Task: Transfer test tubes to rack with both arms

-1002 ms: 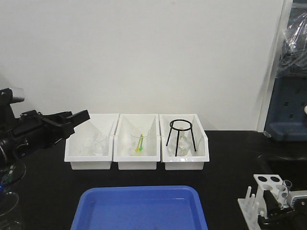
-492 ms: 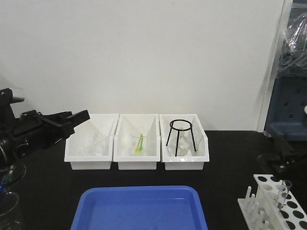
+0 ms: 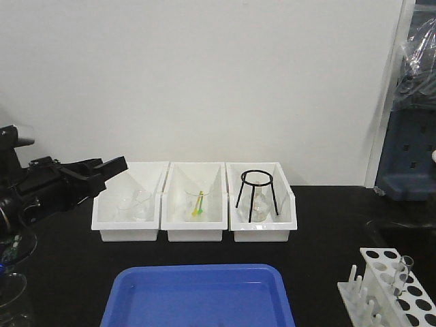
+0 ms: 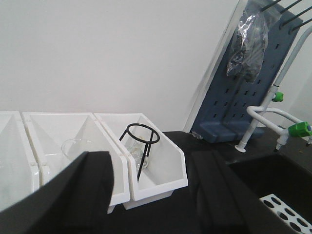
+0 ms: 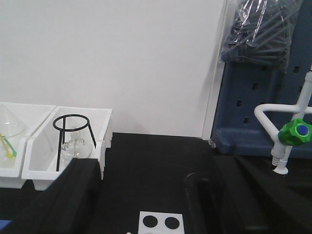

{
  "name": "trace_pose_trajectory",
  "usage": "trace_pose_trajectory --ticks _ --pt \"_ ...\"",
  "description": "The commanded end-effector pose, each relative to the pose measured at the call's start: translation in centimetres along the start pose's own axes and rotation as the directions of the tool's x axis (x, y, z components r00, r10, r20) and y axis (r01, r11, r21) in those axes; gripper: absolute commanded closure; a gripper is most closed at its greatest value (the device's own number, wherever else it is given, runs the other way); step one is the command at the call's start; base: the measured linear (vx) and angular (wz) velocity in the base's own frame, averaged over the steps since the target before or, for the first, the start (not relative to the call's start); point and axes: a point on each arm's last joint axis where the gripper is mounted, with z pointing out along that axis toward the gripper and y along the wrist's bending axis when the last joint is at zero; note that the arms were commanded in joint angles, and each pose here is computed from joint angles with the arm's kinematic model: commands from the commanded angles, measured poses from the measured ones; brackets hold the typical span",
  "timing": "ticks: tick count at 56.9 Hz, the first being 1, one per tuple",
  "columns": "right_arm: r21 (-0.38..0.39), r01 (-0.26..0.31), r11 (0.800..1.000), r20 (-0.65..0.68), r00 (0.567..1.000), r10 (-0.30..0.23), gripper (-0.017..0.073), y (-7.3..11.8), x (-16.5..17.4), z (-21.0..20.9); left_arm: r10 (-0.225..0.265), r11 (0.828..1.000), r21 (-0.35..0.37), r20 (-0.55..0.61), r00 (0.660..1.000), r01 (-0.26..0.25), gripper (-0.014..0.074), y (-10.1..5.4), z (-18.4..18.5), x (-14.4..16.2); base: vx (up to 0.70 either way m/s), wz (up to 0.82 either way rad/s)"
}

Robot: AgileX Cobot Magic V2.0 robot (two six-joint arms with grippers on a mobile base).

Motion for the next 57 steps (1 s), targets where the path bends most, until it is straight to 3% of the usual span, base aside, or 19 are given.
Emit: trace_pose_trajectory --ticks 1,34,42,49,55,57 --pt "0.010 0.007 1.000 0.119 0.993 -0.008 0.0030 -0.3 -2.1 -0.5 0.000 0.999 0.053 0.100 0.995 -0.006 0.0102 -1.4 -0.8 -2.5 0.00 0.00" --pt "0.010 0.007 1.000 0.119 0.993 -0.008 0.0030 -0.3 -2.1 -0.5 0.002 0.999 0.048 0.098 0.995 -0.006 0.0104 -1.4 -0.8 -2.5 0.00 0.00" --pt "0.010 0.007 1.000 0.120 0.993 -0.009 0.0030 -0.3 -2.1 -0.5 -0.006 0.997 -0.071 0.072 0.997 0.011 0.0106 -0.1 -0.9 -2.4 0.00 0.00" --pt "0.010 0.007 1.000 0.120 0.993 -0.009 0.0030 -0.3 -2.1 -0.5 -0.003 0.991 -0.134 0.094 0.996 0.016 0.0109 -0.5 -2.1 -3.4 0.00 0.00" --pt "0.010 0.007 1.000 0.120 0.993 -0.009 0.0030 -0.3 -2.1 -0.5 -0.078 0.975 -0.191 0.178 0.981 0.112 0.0149 -1.5 -4.6 -4.4 0.00 0.00" --pt "0.010 0.007 1.000 0.119 0.993 -0.009 0.0030 -0.3 -2.1 -0.5 -0.082 0.967 -0.222 0.197 0.977 0.126 0.0171 -1.8 -5.7 -4.5 0.00 0.00"
